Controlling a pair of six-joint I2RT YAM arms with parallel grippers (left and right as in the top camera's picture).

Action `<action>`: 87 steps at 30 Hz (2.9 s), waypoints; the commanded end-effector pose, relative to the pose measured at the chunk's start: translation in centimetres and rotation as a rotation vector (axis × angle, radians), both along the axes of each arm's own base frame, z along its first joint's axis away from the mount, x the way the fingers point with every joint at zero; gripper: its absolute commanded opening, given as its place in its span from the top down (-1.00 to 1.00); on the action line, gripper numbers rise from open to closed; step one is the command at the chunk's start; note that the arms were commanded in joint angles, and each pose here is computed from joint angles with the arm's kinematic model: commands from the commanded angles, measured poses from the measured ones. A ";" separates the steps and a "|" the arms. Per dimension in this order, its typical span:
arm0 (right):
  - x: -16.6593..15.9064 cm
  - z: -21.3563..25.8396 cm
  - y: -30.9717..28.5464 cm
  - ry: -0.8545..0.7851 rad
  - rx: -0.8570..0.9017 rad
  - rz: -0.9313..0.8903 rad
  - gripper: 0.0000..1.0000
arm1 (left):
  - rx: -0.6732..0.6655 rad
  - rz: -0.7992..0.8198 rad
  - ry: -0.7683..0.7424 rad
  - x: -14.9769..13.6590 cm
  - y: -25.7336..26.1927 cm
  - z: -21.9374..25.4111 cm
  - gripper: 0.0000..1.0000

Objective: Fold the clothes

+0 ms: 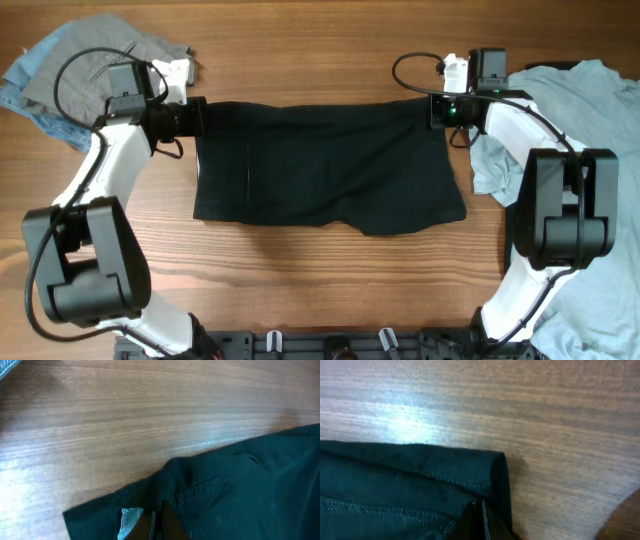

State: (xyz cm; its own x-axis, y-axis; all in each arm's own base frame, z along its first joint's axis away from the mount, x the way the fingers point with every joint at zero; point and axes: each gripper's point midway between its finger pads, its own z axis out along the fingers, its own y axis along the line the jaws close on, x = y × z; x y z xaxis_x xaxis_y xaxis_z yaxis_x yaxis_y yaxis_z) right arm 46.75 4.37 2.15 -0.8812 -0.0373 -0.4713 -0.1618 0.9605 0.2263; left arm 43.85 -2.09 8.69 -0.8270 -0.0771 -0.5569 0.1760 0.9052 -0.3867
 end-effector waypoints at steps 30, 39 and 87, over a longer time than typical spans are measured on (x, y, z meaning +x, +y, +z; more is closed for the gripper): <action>-6.6 5.5 2.9 0.242 0.242 -0.110 0.49 | 0.057 0.100 0.328 -9.6 0.8 -2.0 0.79; -14.3 4.4 1.9 0.549 0.148 -0.124 -0.05 | 0.032 0.119 0.522 -15.6 -0.1 -9.1 0.36; -18.3 1.0 5.2 0.558 0.184 -0.164 0.87 | 0.004 0.398 0.221 -11.5 5.3 -0.1 -0.44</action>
